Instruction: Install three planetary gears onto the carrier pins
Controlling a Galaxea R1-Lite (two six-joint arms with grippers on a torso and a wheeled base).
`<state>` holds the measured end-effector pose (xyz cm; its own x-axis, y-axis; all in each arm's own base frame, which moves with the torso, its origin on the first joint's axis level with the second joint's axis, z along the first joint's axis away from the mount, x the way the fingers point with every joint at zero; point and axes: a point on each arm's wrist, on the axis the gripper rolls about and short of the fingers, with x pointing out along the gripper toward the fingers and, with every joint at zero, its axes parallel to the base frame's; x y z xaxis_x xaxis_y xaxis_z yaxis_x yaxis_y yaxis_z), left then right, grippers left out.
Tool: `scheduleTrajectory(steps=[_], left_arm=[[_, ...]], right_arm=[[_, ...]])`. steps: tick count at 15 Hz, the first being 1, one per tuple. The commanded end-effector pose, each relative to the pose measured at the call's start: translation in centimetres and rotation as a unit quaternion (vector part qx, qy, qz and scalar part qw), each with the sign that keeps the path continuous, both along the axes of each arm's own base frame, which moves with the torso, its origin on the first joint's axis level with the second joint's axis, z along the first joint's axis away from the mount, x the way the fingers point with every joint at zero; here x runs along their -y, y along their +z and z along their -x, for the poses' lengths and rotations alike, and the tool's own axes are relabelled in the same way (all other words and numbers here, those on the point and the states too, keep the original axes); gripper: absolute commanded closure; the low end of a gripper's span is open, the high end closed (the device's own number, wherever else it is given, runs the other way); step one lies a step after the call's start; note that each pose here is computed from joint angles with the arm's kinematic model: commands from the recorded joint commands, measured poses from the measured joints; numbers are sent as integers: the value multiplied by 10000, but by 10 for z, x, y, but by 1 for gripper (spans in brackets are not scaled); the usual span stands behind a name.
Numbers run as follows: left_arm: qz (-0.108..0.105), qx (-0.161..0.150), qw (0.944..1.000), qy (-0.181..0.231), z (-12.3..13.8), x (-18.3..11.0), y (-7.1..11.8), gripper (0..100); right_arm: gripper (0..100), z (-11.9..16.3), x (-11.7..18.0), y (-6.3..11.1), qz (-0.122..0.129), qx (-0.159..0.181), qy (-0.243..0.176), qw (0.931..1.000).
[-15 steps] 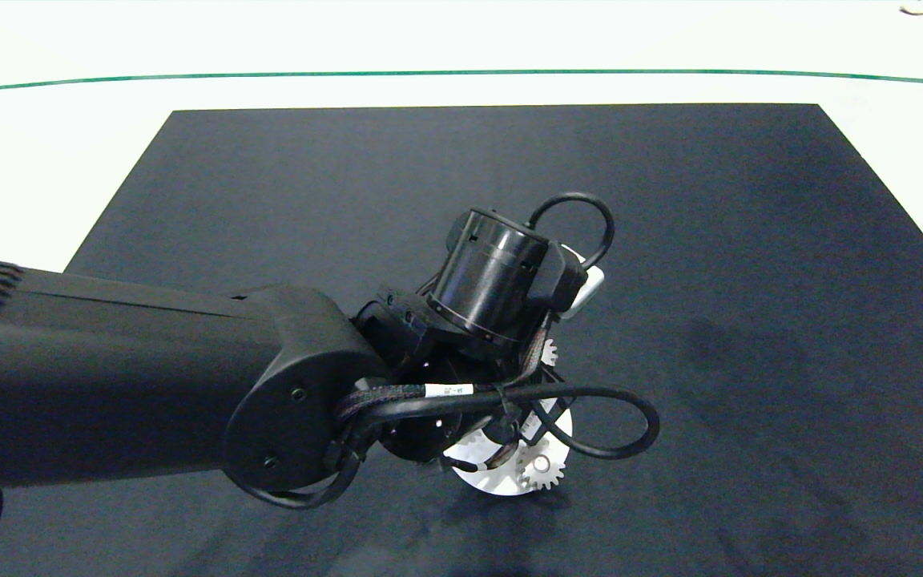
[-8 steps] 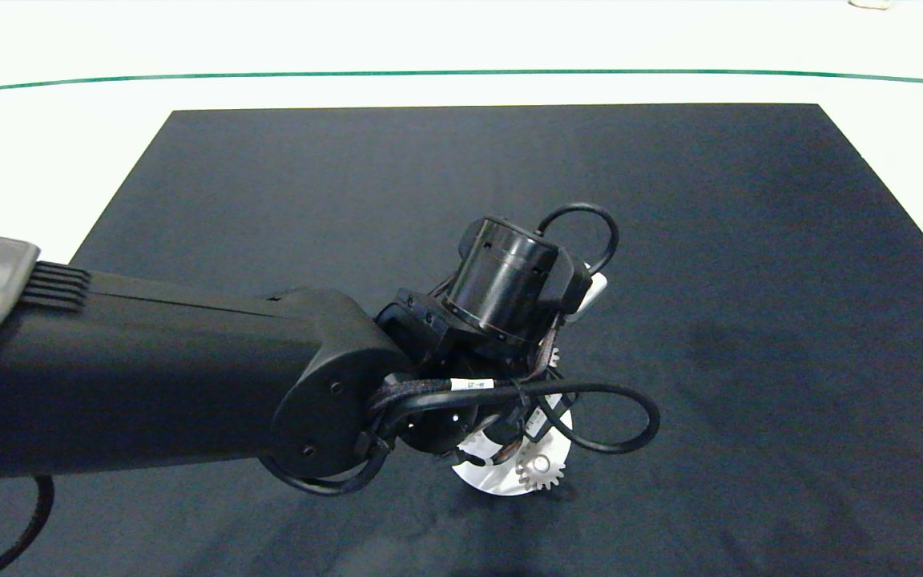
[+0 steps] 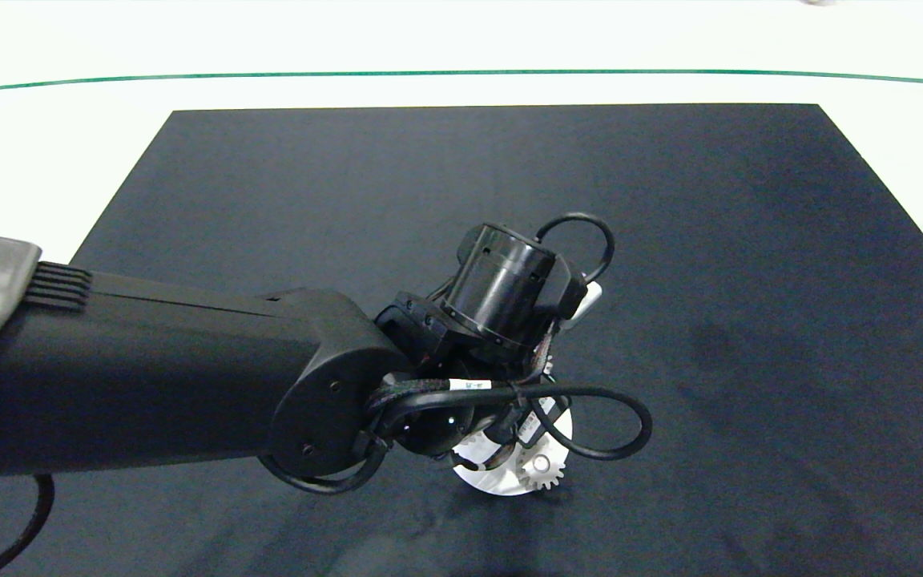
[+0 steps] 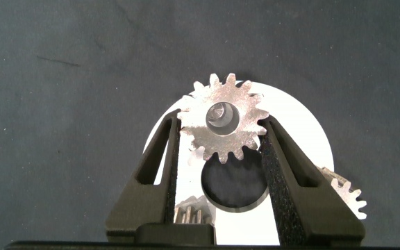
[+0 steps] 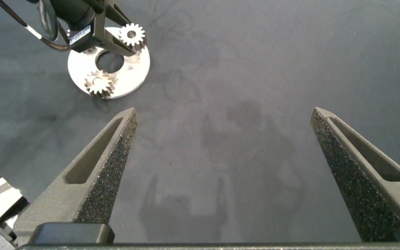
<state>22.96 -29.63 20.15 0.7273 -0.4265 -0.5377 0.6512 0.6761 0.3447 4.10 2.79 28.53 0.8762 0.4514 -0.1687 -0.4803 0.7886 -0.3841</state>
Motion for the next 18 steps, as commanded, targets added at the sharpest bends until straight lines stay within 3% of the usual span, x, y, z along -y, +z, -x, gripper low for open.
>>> scheduleTrajectory(steps=[1,13,14,18], left_arm=[[-1,11,10000,7,-1,1,0,84],[-2,-5,9999,131,-8,-3,-2,84],[10,4,9999,115,-7,-4,0,0],[52,29,9999,96,-2,-7,5,0]], right_arm=[[0,1,1,1,-9,31,-7,10000],[0,2,2,0,26,57,8,10000],[0,3,2,1,16,69,8,10000],[0,3,2,1,11,75,15,10000]])
